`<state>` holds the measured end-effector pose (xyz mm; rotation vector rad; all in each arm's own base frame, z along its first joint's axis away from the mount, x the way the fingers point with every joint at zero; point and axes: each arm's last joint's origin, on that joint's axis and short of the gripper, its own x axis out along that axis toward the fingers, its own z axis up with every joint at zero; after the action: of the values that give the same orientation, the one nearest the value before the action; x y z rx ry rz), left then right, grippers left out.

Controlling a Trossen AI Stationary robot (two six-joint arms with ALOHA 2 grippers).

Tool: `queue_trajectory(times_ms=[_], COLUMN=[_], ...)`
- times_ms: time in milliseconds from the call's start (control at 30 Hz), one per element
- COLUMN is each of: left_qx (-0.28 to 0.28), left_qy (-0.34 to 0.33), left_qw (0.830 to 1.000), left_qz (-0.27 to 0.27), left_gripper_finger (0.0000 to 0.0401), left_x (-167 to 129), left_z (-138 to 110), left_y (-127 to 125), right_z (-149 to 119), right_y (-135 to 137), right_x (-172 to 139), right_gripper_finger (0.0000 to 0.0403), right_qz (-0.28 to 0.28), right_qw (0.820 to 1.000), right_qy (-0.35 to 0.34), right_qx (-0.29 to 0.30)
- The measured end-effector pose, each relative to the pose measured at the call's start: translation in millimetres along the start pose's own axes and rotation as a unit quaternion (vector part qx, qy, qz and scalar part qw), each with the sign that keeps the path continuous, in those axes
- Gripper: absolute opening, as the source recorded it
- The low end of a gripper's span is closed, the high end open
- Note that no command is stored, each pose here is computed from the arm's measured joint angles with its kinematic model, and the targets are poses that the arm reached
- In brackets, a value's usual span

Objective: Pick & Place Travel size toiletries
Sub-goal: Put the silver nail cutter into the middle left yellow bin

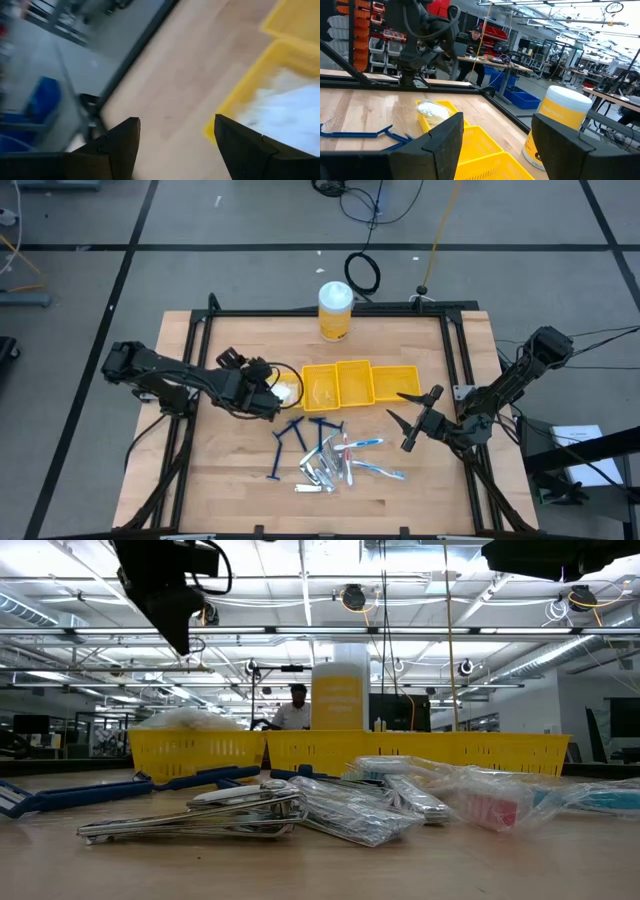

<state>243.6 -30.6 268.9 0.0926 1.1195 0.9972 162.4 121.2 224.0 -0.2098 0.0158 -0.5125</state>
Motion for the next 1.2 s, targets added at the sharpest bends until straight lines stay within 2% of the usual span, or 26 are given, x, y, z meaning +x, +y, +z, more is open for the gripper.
queue_trajectory(times_ms=[233, 367, 667, 867, 933, 1100, 1200], left_qx=[-0.044, -0.026, -0.025, -0.015, -0.002, 0.033, 0.055], left_qy=[0.005, 0.009, -0.094, -0.146, -0.135, -0.085, -0.061], left_qw=[0.993, 0.985, 0.965, 0.951, 0.948, 0.927, 0.919], left_qz=[-0.110, -0.168, -0.245, -0.271, -0.289, -0.365, -0.386], left_gripper_finger=[0.0250, 0.0250, 0.0250, 0.0250, 0.0250, 0.0250, 0.0250], left_x=[-2, -4, -12, -15, -13, -9, -6], left_z=[9, 14, 35, 46, 45, 41, 35], left_y=[-17, -24, -40, -50, -54, -71, -86], right_z=[0, 0, 0, -1, -2, -2, -3], right_y=[0, 0, 2, 3, 3, 3, 3], right_x=[0, 0, 0, 0, 0, 0, 0], right_gripper_finger=[0.0222, 0.0222, 0.0222, 0.0222, 0.0222, 0.0222, 0.0222], right_qz=[0.000, 0.000, 0.030, 0.042, 0.043, 0.043, 0.043], right_qw=[1.000, 1.000, 0.999, 0.999, 0.999, 0.999, 0.999], right_qy=[0.000, 0.000, -0.009, -0.009, -0.007, -0.006, -0.004], right_qx=[0.004, 0.004, 0.019, 0.029, 0.029, 0.025, 0.021])
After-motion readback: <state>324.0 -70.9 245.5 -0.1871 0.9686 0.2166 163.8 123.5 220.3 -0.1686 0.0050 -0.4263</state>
